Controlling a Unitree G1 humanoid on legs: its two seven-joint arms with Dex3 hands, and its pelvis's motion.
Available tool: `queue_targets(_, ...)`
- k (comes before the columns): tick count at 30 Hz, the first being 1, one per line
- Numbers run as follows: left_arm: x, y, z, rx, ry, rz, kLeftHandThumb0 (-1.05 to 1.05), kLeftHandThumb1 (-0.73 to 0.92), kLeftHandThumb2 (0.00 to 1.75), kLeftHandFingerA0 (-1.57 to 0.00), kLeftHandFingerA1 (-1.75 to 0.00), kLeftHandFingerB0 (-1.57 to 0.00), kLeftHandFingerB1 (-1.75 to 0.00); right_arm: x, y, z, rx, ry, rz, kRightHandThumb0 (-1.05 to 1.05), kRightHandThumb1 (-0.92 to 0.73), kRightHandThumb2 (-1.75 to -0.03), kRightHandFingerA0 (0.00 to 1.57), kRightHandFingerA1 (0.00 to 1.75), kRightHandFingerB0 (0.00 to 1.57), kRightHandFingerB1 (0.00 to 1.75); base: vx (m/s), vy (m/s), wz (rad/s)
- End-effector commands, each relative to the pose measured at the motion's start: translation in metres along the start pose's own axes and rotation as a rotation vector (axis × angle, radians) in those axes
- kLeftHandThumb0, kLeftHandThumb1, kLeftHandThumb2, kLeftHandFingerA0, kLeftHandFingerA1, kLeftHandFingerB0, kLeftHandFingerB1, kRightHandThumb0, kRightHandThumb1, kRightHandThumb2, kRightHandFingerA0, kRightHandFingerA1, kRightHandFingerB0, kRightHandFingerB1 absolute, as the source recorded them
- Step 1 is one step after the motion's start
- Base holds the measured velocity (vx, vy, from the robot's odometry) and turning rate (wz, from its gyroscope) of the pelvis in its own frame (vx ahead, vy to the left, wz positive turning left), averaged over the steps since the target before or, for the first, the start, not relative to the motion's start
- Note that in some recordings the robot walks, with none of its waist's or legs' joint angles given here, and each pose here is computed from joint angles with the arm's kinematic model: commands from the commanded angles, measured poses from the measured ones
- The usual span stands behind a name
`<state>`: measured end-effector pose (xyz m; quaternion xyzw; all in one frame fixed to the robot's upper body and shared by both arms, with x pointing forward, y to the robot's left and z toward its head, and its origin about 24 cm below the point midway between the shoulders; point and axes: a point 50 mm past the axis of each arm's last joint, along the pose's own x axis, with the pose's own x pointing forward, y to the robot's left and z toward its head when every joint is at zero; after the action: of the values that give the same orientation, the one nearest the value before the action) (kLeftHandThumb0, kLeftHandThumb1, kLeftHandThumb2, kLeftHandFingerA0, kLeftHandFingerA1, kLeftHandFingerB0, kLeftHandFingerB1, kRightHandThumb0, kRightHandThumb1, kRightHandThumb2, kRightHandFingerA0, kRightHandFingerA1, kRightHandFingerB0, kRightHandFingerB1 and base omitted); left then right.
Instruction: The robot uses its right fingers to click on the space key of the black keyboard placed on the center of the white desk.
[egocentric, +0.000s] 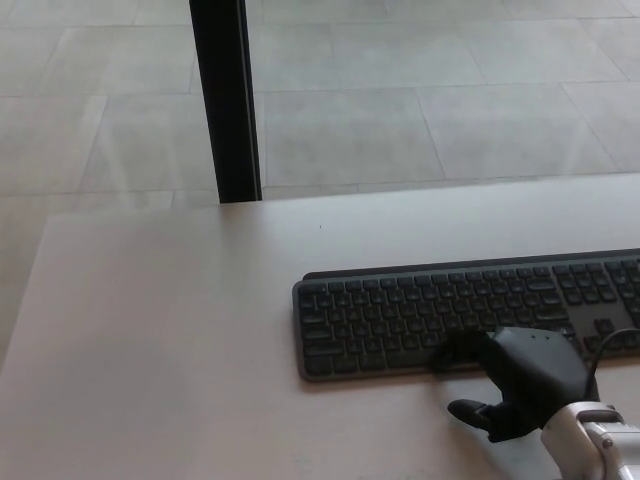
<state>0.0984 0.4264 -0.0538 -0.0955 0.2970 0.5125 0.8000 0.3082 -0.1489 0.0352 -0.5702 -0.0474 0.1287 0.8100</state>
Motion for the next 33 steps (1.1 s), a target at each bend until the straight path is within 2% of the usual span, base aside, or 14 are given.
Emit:
queue_targets(1, 0.001, 0.007, 0.007, -0.016, -0.029, 0.019, -0.45, 0.55, 0.56, -0.77, -0.78, -0.71, -0.6, -0.003, 0.01, -0.014, -0.04, 0.124, 0.065, -0.37, -0.55, -0.59, 0.93, 1.36, 0.67, 0.45, 0.0, 0.0, 0.0)
queue_targets(3, 0.001, 0.007, 0.007, -0.007, -0.031, 0.015, -0.46, 0.55, 0.56, -0.76, -0.76, -0.7, -0.58, -0.002, 0.011, -0.014, -0.035, 0.132, 0.06, -0.36, -0.53, -0.61, 0.94, 1.45, 0.67, 0.46, 0.0, 0.0, 0.0)
queue_targets(6, 0.001, 0.008, 0.007, 0.008, -0.03, 0.011, -0.47, 0.55, 0.57, -0.78, -0.74, -0.7, -0.58, 0.0, 0.012, -0.013, -0.023, 0.145, 0.066, -0.36, -0.54, -0.59, 0.93, 1.46, 0.66, 0.47, 0.0, 0.0, 0.0)
queue_targets(14, 0.001, 0.006, 0.007, 0.019, -0.033, 0.012, -0.47, 0.56, 0.57, -0.79, -0.73, -0.72, -0.59, -0.001, 0.017, -0.016, -0.049, 0.166, 0.114, -0.38, -0.57, -0.57, 0.92, 1.45, 0.65, 0.45, 0.0, 0.0, 0.0)
queue_targets(18, 0.001, 0.005, 0.008, -0.008, -0.033, 0.01, -0.46, 0.56, 0.57, -0.8, -0.8, -0.71, -0.6, -0.002, 0.018, -0.022, -0.053, 0.175, 0.13, -0.4, -0.54, -0.56, 0.84, 1.45, 0.67, 0.47, 0.0, 0.0, 0.0)
queue_targets(21, 0.001, 0.005, 0.009, 0.001, -0.036, 0.011, -0.47, 0.56, 0.57, -0.8, -0.79, -0.71, -0.6, -0.005, 0.021, -0.025, -0.077, 0.169, 0.151, -0.4, -0.55, -0.56, 0.93, 1.44, 0.66, 0.47, 0.0, 0.0, 0.0)
queue_targets(28, 0.001, 0.002, 0.01, 0.005, -0.041, 0.009, -0.46, 0.57, 0.57, -0.79, -0.77, -0.71, -0.6, -0.011, 0.026, -0.025, -0.098, 0.134, 0.179, -0.38, -0.56, -0.57, 0.95, 1.41, 0.65, 0.48, 0.0, 0.0, 0.0)
queue_targets(33, 0.001, 0.0, 0.013, 0.007, -0.053, 0.005, -0.48, 0.57, 0.57, -0.8, -0.79, -0.72, -0.61, -0.016, 0.032, -0.024, -0.144, 0.105, 0.188, -0.38, -0.56, -0.58, 0.88, 1.44, 0.66, 0.47, 0.0, 0.0, 0.0)
